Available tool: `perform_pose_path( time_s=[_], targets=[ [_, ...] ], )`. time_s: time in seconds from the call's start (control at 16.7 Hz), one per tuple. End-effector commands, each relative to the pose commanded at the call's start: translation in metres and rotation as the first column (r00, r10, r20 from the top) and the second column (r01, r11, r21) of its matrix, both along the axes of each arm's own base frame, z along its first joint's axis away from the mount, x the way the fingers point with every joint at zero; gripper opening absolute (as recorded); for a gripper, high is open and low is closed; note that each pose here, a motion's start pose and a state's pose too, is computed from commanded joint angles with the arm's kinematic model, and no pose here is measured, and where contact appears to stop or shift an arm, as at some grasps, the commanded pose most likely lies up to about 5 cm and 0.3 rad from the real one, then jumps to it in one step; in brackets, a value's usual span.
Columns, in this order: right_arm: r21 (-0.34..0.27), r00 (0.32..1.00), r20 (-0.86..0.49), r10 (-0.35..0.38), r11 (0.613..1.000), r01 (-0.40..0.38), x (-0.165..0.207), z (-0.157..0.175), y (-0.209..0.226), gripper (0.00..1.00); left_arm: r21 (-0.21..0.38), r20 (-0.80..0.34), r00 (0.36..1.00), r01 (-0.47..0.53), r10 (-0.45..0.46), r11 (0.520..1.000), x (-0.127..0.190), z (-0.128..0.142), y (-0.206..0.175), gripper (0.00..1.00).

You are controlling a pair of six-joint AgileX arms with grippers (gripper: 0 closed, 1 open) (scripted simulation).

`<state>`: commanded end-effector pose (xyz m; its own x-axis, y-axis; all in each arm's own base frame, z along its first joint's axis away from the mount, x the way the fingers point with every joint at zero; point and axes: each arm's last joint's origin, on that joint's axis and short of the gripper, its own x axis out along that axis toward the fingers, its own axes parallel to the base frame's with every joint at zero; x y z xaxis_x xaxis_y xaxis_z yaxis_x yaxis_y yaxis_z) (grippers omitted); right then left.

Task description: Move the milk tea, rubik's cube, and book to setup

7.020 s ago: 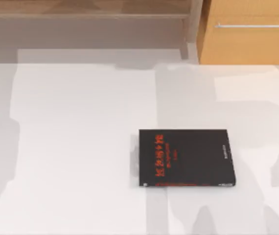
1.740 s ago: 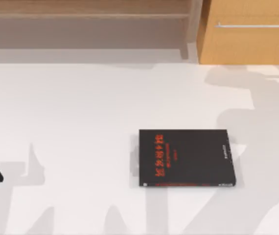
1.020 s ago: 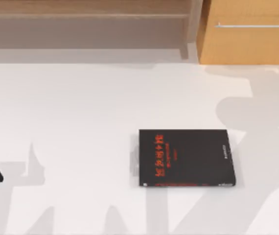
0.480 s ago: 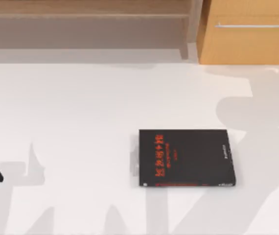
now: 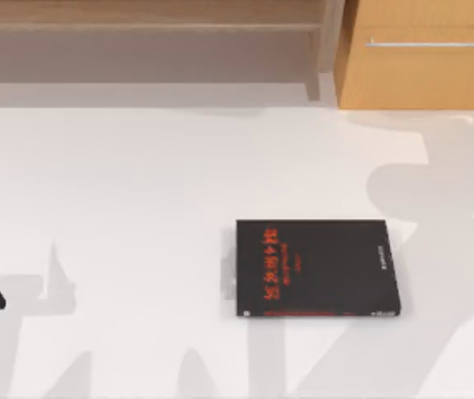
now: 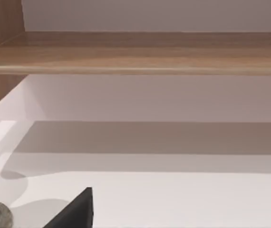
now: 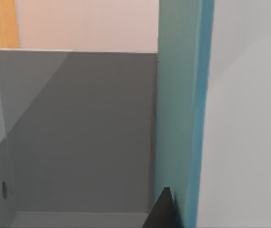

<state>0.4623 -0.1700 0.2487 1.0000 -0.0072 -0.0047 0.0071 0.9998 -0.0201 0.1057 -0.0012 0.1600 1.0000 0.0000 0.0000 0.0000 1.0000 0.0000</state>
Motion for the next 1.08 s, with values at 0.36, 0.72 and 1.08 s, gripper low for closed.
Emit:
perform_pose_path(
  time_s=[0.36,0.72,1.08],
  targets=[
    [0.0,1.0,0.002,-0.003,1.0,0.003,-0.01,0.01,-0.001,0.0,0.0,0.0,1.0,0.0,0.0,1.0,0.0,0.0,0.0,1.0],
    [0.008,1.0,0.003,-0.005,1.0,0.005,-0.01,0.012,0.001,0.0,0.0,0.0,1.0,0.0,0.0,1.0,0.0,0.0,0.0,1.0],
    [0.193,0.982,0.017,-0.189,0.964,0.182,-0.043,0.046,0.021,0.0,0.0,0.0,1.0,0.0,0.0,1.0,0.0,0.0,0.0,1.0]
  ],
)
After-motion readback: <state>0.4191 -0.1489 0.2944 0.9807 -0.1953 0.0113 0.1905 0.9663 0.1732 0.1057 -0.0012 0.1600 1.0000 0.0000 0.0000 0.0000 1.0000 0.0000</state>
